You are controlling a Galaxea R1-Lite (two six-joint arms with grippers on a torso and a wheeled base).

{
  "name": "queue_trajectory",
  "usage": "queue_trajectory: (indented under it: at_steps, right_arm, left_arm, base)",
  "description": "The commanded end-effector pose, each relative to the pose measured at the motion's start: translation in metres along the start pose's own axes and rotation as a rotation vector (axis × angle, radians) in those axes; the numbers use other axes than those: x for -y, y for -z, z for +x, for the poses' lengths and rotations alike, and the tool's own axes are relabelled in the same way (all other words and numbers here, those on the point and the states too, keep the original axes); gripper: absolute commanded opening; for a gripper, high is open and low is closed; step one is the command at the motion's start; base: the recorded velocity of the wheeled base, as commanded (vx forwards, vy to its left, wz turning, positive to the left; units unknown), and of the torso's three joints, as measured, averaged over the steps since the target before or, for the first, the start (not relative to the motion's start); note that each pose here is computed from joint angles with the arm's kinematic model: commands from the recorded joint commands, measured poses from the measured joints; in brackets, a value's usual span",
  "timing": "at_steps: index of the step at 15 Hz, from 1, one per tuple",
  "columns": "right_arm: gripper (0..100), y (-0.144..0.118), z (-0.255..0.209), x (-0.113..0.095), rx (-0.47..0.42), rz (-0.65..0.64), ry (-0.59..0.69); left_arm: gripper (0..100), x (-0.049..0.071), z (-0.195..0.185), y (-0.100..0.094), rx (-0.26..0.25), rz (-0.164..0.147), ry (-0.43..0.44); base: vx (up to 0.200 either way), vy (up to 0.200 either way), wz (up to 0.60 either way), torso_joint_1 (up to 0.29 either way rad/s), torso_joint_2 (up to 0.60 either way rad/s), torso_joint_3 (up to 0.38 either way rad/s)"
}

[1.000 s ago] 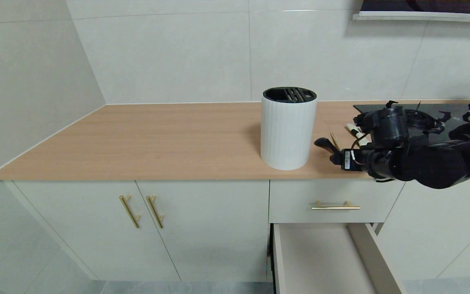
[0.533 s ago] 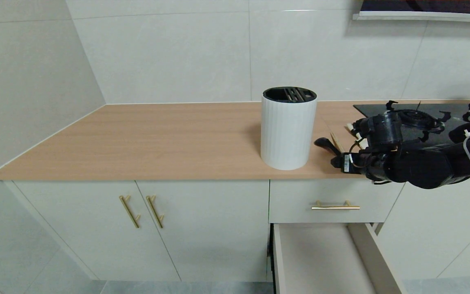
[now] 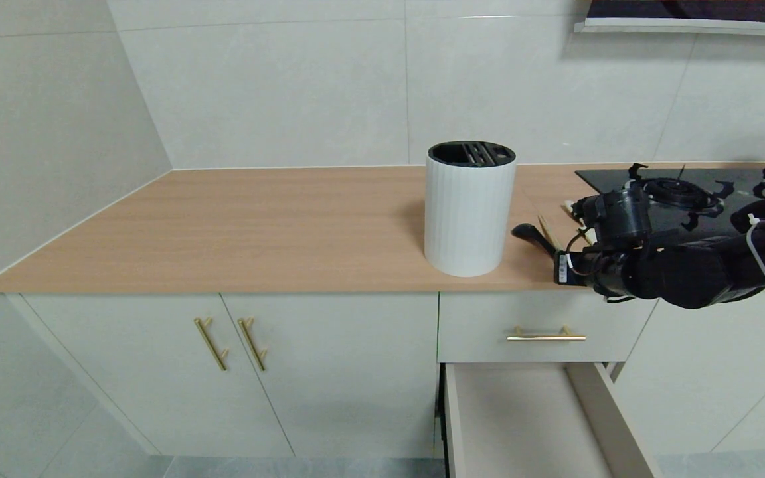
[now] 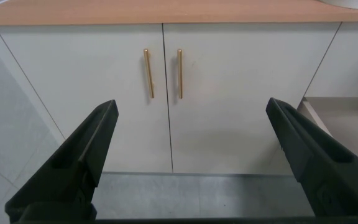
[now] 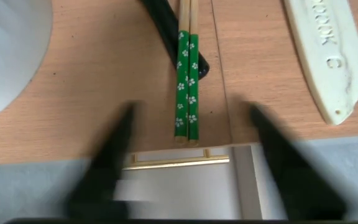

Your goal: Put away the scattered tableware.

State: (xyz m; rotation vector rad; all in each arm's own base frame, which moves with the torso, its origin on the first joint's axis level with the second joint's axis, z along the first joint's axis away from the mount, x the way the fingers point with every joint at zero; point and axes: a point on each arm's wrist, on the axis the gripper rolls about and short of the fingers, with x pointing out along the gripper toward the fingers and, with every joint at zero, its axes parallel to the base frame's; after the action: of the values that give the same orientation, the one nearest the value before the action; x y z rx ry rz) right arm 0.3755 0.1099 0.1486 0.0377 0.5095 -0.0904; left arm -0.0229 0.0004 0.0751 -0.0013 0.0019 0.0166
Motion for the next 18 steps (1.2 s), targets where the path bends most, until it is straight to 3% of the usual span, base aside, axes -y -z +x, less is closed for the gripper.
queue_trajectory:
  at_steps: [1, 9, 12, 14, 17, 18]
  right_arm:
    - [0, 0.002, 0.002, -0.001, -0.007, -0.003, 0.001]
    - [0, -0.007, -0.013, 0.001, 0.022, 0.005, -0.006]
    - [0, -0.01, -0.073, -0.002, 0.064, -0.009, -0.073]
    - [0, -0.011, -0.11, 0.007, 0.066, -0.017, -0.095]
    - [0, -0.01, -0.162, 0.026, 0.01, -0.04, -0.128]
    - [0, -0.006, -0.202, 0.04, -0.048, -0.064, -0.214]
  left_arm:
    - [100, 0.0, 0.0, 0.0, -0.001, 0.0, 0.0]
    - [100, 0.0, 0.0, 0.0, -0.001, 0.0, 0.0]
    - [100, 0.0, 0.0, 0.0, -0.001, 0.0, 0.0]
    - [100, 0.0, 0.0, 0.0, -0.001, 0.0, 0.0]
    - [100, 0.0, 0.0, 0.0, -0.001, 0.0, 0.0]
    - [100, 0.0, 0.0, 0.0, -0.001, 0.0, 0.0]
  base:
    - [0.0, 0.0, 0.0, 0.0, 0.0, 0.0]
    - [0.0, 0.0, 0.0, 0.0, 0.0, 0.0]
    - [0.0, 0.0, 0.0, 0.0, 0.0, 0.0]
    - [0.0, 0.0, 0.0, 0.0, 0.0, 0.0]
    - [0.0, 0.0, 0.0, 0.0, 0.0, 0.0]
    - [0.0, 0.0, 0.0, 0.0, 0.0, 0.0]
